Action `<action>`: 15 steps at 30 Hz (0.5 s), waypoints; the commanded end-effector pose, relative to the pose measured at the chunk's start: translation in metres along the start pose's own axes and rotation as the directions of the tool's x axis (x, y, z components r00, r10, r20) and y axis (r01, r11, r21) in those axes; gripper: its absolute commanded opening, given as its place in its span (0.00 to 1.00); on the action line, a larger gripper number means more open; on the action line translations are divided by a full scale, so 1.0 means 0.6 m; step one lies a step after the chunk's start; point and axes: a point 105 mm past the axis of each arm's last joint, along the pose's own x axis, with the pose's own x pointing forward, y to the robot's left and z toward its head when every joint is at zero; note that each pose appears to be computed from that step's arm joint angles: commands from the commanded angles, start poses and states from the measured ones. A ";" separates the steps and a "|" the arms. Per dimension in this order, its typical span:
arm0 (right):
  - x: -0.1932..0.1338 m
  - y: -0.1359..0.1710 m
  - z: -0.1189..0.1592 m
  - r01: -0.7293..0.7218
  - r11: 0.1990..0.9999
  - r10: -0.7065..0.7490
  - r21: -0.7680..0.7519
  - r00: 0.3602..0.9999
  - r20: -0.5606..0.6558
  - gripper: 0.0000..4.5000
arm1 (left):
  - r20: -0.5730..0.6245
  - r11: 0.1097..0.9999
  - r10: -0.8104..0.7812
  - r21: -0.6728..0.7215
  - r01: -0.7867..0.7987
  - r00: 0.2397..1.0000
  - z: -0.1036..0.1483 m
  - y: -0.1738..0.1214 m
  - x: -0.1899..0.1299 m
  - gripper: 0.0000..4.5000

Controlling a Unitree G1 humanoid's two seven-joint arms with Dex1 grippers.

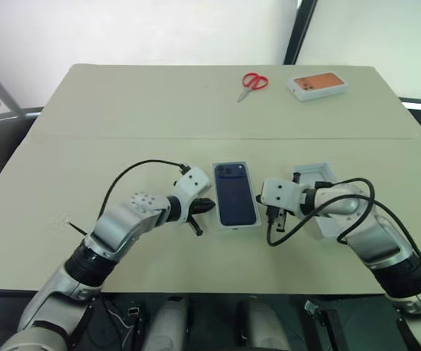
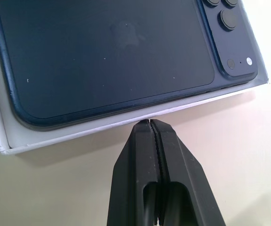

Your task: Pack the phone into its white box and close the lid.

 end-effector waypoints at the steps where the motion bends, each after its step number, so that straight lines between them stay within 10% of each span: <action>1: -0.019 -0.001 0.031 0.002 0.999 0.001 -0.046 0.998 0.062 0.00 | 0.032 0.995 -0.096 0.020 0.096 0.995 0.021 -0.038 0.023 0.01; 15: -0.054 -0.005 -0.011 0.027 0.999 -0.028 -0.019 0.999 -0.034 0.00 | 0.037 0.979 -0.204 0.031 0.203 0.978 0.040 -0.073 0.055 0.01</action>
